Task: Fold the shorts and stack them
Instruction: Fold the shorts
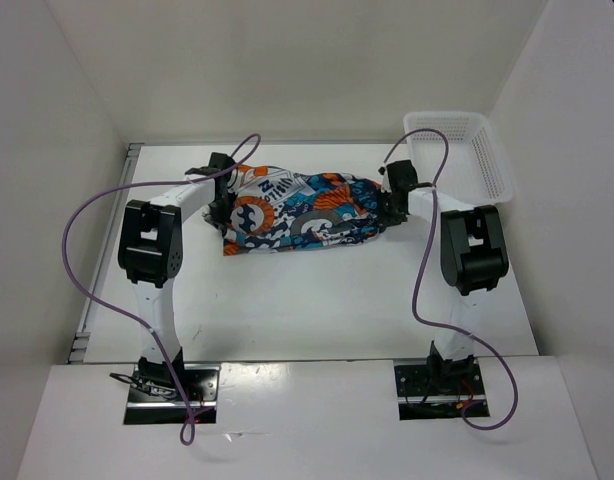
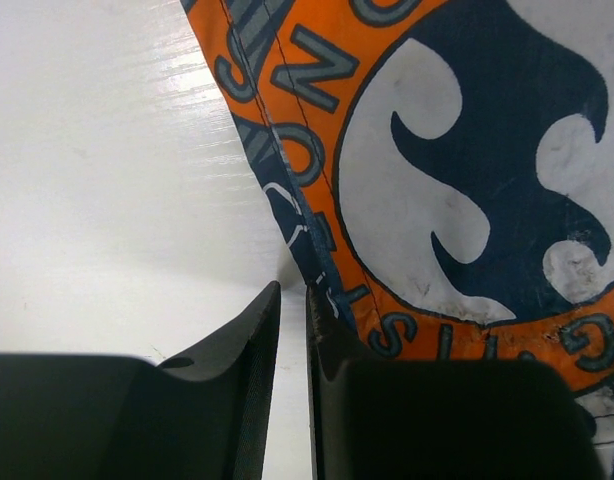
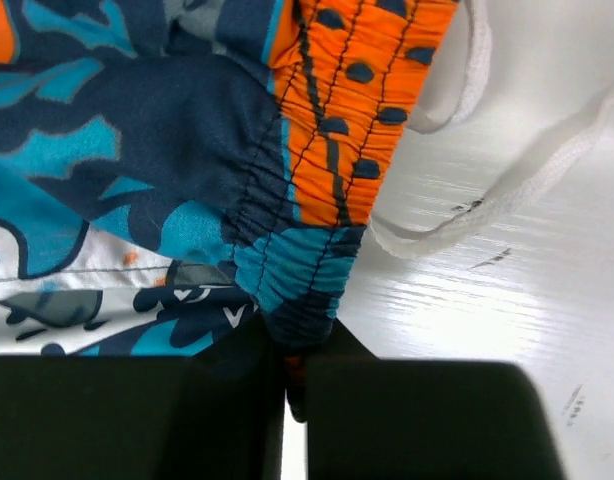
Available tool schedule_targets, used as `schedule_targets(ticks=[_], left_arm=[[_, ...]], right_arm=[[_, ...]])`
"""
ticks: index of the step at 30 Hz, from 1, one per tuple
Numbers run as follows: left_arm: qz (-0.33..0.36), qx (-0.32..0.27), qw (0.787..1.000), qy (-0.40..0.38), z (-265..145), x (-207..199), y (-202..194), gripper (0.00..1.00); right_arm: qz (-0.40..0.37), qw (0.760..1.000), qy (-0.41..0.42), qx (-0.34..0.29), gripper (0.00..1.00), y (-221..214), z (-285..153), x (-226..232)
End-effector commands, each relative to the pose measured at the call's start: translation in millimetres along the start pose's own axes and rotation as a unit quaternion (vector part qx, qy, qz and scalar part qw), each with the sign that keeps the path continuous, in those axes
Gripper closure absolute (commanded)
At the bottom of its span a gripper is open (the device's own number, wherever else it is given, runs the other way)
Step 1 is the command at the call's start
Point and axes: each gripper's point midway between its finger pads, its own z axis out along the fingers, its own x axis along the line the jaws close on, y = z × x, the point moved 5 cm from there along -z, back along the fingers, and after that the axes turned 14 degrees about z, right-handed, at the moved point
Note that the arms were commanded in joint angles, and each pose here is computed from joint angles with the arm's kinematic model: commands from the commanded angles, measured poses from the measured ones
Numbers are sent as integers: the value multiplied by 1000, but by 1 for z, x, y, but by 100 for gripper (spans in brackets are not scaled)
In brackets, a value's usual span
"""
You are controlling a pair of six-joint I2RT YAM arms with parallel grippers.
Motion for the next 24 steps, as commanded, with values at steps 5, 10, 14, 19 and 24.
schedule_targets(ticks=[5, 10, 14, 19, 24], left_arm=[[5, 78, 997, -14, 29, -6, -39, 77], [1, 60, 997, -51, 21, -14, -33, 76], [10, 55, 996, -64, 20, -24, -30, 76], [29, 34, 996, -79, 21, -42, -13, 79], [36, 13, 995, -91, 21, -50, 3, 80]], right_arm=[[-9, 1000, 21, 8, 100, -1, 0, 14], [-54, 996, 25, -62, 100, 44, -32, 32], [-116, 985, 6, -125, 100, 73, -66, 45], [-228, 960, 10, -161, 100, 63, -100, 89], [-326, 926, 8, -188, 100, 49, -122, 134]])
